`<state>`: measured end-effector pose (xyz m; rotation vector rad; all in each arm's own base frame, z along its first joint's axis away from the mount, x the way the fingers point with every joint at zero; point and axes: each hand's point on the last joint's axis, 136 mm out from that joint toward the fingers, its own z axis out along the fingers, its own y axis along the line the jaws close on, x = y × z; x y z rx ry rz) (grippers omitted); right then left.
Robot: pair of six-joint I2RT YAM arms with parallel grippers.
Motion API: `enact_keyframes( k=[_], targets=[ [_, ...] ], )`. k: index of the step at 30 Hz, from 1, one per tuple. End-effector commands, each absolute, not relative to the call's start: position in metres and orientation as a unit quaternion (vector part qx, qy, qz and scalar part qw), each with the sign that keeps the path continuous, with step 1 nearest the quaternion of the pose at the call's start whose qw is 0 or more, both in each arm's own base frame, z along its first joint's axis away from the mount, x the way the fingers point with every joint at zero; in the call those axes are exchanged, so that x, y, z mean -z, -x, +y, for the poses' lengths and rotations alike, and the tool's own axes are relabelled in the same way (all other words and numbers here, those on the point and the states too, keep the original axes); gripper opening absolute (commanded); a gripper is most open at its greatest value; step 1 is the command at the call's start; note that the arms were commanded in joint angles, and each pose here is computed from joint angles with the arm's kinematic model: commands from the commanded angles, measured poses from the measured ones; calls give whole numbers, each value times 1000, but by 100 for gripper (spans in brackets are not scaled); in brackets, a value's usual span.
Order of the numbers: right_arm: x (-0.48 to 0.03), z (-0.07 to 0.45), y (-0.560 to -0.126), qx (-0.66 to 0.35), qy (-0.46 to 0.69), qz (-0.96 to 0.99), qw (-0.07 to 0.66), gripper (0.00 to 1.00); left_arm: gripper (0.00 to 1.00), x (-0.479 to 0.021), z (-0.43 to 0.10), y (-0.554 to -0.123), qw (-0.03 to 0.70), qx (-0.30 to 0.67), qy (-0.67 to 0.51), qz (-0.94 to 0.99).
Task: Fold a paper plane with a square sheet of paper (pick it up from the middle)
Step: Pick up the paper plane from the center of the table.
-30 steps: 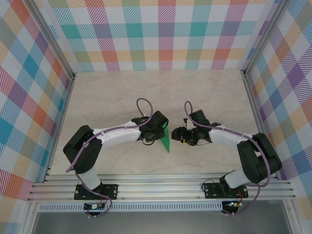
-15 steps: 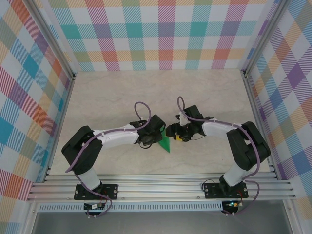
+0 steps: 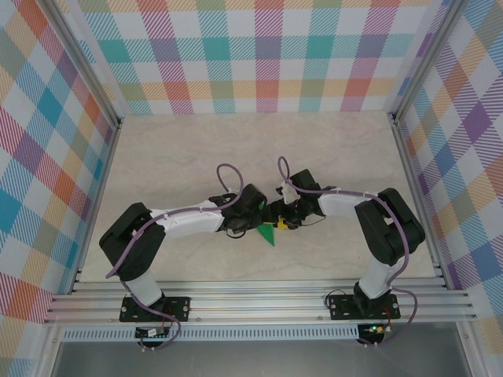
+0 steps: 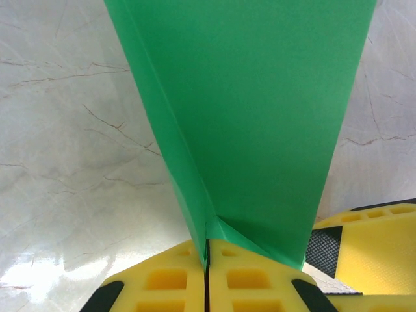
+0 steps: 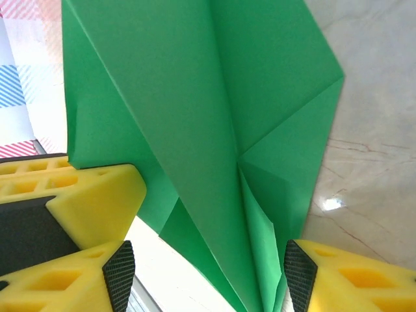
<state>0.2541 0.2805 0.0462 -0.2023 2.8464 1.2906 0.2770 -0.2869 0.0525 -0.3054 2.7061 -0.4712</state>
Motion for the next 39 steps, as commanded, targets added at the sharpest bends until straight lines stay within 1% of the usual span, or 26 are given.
enact_keyframes(
  k=[1, 7, 12, 19, 22, 29, 35, 39],
  targets=[
    [-59, 292, -256, -442, 97, 892, 18, 64, 8, -59, -282, -277, 193, 175, 115, 959],
    [-59, 292, -253, -441, 109, 891, 23, 61, 8, -59, -282, -278, 192, 179, 117, 958],
    [-49, 292, -252, -424, 114, 898, 24, 55, 8, -60, -284, -279, 192, 182, 119, 957],
    [-35, 288, -251, -371, 125, 920, 30, 50, 8, -57, -284, -279, 189, 183, 119, 957],
    [-33, 288, -251, -364, 129, 922, 29, 46, 8, -57, -285, -278, 187, 184, 119, 958],
    [-28, 288, -251, -336, 136, 931, 33, 42, 9, -57, -285, -278, 186, 184, 118, 958],
    [-23, 290, -252, -320, 143, 936, 32, 35, 10, -57, -285, -278, 185, 185, 118, 958],
    [-19, 291, -251, -311, 146, 939, 29, 33, 10, -57, -286, -278, 182, 187, 119, 958]
  ],
)
